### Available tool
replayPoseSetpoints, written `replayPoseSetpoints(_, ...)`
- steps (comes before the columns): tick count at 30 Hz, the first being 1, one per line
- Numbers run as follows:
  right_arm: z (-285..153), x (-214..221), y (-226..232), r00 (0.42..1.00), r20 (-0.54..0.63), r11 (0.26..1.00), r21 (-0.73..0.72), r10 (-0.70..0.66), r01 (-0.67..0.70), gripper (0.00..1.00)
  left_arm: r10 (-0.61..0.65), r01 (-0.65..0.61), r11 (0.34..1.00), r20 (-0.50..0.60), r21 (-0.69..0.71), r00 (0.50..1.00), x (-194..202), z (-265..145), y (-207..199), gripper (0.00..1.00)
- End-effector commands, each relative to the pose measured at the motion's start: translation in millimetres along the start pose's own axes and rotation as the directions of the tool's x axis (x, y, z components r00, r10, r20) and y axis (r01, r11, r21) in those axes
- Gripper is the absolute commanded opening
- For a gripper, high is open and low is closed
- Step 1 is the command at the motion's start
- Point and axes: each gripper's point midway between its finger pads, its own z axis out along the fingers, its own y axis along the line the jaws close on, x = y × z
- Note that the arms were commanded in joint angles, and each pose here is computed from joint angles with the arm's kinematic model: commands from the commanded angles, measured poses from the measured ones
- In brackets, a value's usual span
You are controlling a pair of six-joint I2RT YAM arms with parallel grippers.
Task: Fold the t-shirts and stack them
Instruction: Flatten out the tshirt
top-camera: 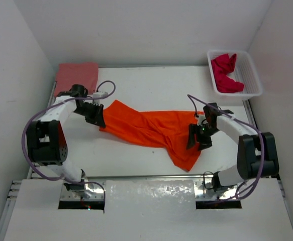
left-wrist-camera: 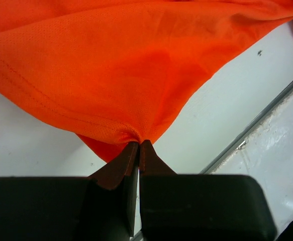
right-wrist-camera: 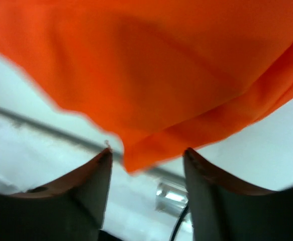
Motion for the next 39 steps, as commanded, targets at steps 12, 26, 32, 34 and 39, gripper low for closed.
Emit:
replayPoseSetpoints(12,19.9,32.4,-20.9,0.929,0.332,0.948,0.205,0.166,-0.243,0.65,0.081,-0.082,0.997,0.040,0.011,0.996,-5.3,6.6,-4.5,0.00)
replayPoseSetpoints(26,63.0,64.9,-7.6,0.979,0.136,0.973,0.150,0.153,-0.174,0.22,0.059,-0.059,0.998,0.024,-0.022,0.998,-6.1,6.8,3.2,0.00)
replayPoseSetpoints(32,51.1,58.2,7.6,0.977,0.147,0.982,0.093,0.151,-0.166,0.00,0.049,-0.048,0.998,0.026,-0.042,0.998,-9.5,-2.0,4.8,0.00)
replayPoseSetpoints(34,41.8,46.3,13.3,0.973,0.169,0.984,0.058,0.158,-0.170,0.00,0.038,-0.036,0.997,0.042,-0.061,0.998,-18.0,-8.0,11.8,0.00)
replayPoseSetpoints(39,-38.7,-128.3,24.6,0.906,0.390,0.987,-0.054,0.163,-0.154,0.00,0.089,-0.072,0.991,0.156,-0.111,0.984,-128.6,-27.3,43.0,0.00)
